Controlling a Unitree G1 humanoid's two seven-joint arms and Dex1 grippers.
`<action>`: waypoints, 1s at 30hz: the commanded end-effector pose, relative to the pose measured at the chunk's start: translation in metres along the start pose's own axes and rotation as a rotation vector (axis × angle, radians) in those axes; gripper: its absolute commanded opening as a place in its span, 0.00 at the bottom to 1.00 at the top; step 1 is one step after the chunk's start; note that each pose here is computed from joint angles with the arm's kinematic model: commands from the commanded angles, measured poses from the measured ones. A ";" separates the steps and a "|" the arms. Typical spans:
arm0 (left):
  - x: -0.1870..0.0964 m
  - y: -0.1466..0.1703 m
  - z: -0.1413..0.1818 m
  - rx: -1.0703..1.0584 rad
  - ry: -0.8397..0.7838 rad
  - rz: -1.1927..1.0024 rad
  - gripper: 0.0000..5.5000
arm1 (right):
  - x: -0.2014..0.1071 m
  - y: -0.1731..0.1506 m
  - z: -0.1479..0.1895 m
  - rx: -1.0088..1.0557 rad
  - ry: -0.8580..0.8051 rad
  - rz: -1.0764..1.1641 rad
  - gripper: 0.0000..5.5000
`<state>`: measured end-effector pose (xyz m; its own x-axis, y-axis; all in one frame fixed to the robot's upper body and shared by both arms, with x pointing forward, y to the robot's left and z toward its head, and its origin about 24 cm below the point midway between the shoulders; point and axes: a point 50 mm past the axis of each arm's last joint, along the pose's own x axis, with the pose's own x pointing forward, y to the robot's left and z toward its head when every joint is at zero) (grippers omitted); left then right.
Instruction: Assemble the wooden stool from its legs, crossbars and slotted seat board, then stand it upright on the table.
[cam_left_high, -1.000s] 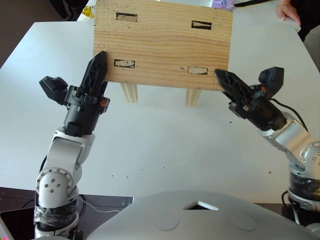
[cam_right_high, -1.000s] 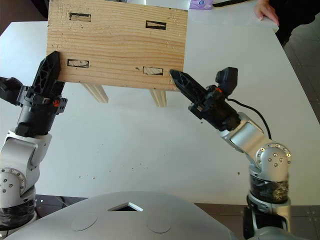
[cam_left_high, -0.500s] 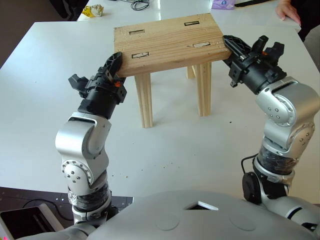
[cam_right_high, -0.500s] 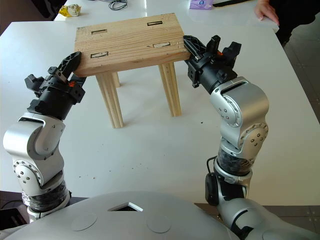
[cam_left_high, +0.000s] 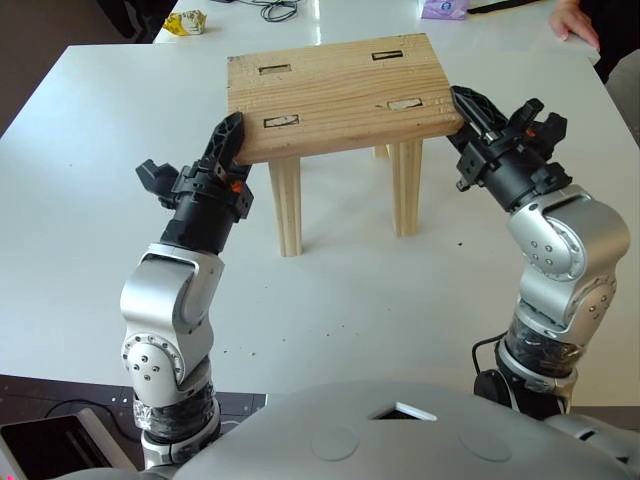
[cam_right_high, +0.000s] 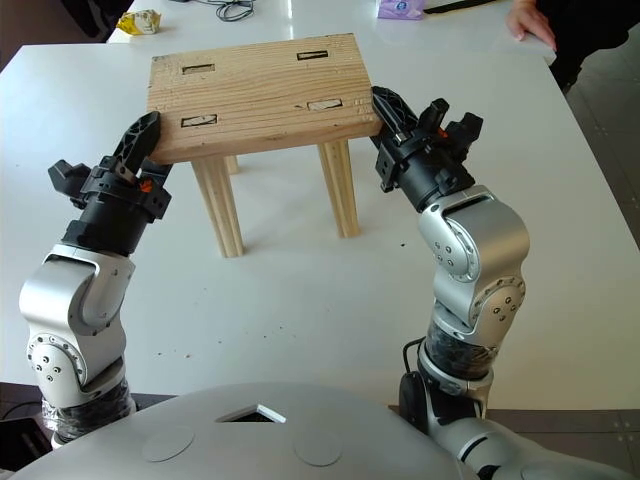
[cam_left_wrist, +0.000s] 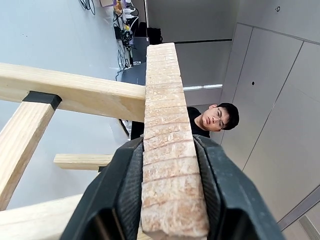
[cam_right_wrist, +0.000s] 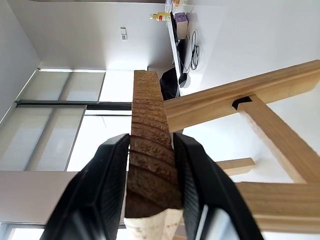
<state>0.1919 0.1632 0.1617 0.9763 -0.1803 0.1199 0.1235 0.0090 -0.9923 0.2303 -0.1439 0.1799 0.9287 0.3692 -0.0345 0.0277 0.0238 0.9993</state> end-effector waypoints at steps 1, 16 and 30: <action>-0.012 0.013 0.044 0.092 -0.340 0.024 0.25 | -0.014 -0.027 0.042 0.001 -0.252 -0.155 0.25; -0.005 0.001 0.042 0.156 -0.397 0.003 0.59 | -0.011 -0.013 0.041 -0.188 -0.253 0.013 0.65; 0.016 -0.025 0.102 1.195 -0.690 0.165 0.59 | 0.040 0.014 0.064 -1.273 -0.403 0.032 0.70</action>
<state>0.2095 0.2557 0.1872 0.8521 0.4237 0.3072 -0.0982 0.7059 -0.7015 0.2759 -0.1890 0.1831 0.9841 0.1006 0.1466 -0.1694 0.7808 0.6014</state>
